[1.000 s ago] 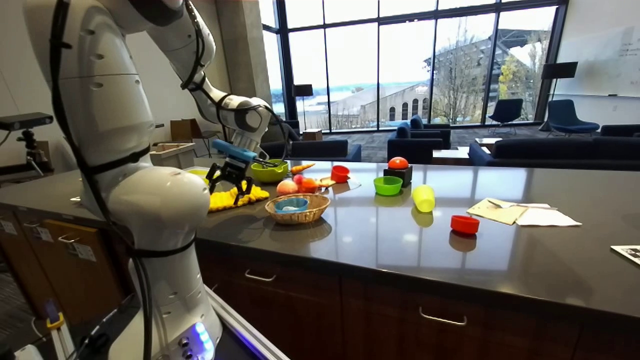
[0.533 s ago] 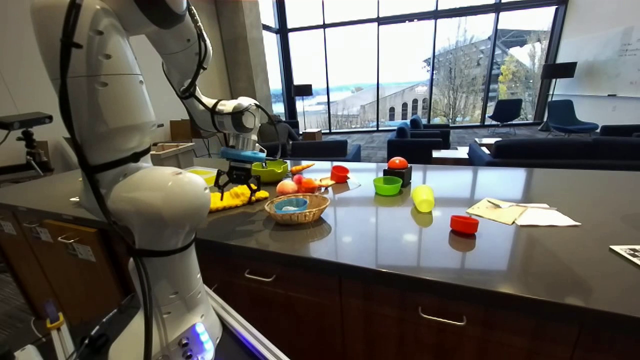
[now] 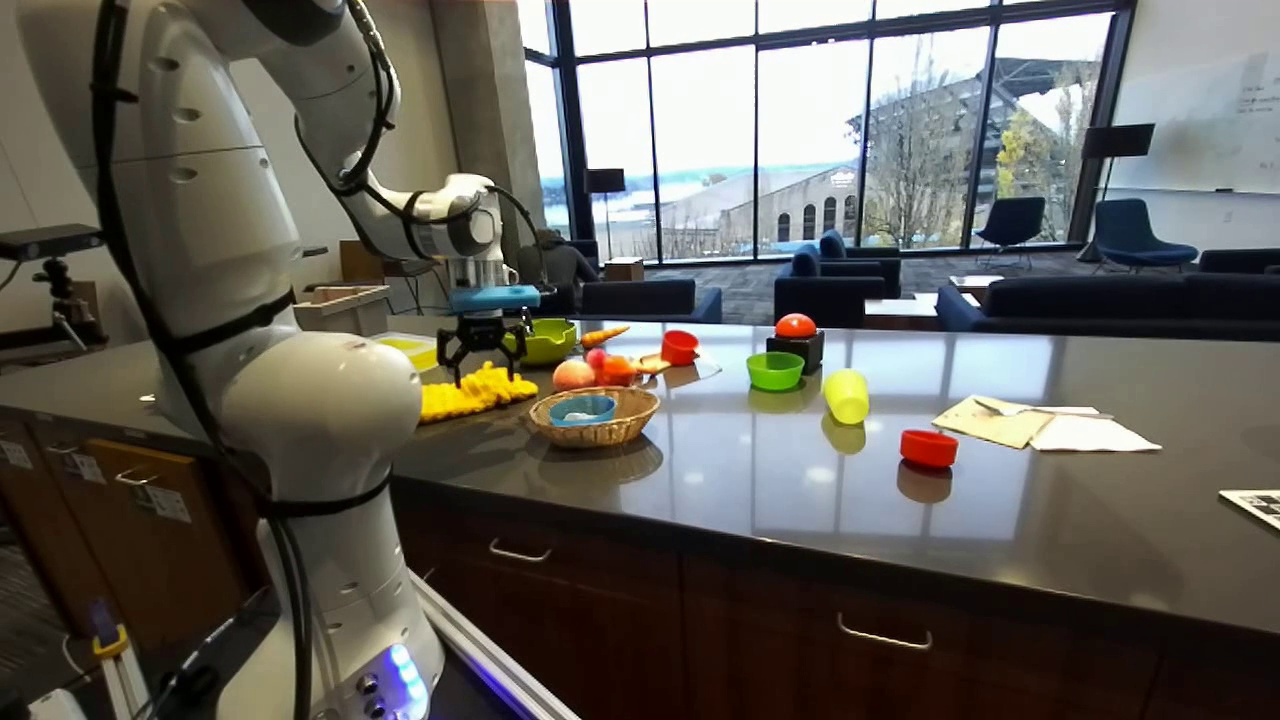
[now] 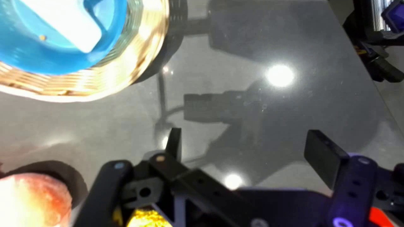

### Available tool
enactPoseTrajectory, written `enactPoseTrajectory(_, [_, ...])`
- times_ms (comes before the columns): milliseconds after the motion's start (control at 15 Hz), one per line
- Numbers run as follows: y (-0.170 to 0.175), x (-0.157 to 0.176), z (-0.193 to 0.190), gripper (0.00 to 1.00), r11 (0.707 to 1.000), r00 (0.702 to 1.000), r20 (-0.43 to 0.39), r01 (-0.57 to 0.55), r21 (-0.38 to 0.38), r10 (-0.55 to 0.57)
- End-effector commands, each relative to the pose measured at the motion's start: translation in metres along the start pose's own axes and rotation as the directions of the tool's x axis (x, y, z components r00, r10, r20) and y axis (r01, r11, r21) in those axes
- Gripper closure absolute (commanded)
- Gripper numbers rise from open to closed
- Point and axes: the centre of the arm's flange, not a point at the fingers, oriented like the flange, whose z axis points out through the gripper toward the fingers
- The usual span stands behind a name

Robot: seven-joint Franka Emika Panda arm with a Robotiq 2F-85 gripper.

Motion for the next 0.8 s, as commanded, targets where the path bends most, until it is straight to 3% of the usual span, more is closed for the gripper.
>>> enactPoseTrajectory(0, [0.000,0.000,-0.001,0.00,1.000,1.000,-0.003,0.003,-0.003,-0.003])
enactPoseTrajectory(400, [0.000,0.000,0.003,0.00,1.000,1.000,0.002,0.001,0.004,-0.001])
enactPoseTrajectory(467, [0.002,0.005,0.007,0.00,1.000,1.000,-0.005,0.015,-0.023,-0.016])
enactPoseTrajectory(533, [-0.002,0.020,0.006,0.00,0.992,0.998,-0.056,0.018,-0.128,-0.025])
enactPoseTrajectory(733, [-0.022,0.057,0.004,0.00,0.955,0.987,-0.088,0.105,-0.279,-0.135])
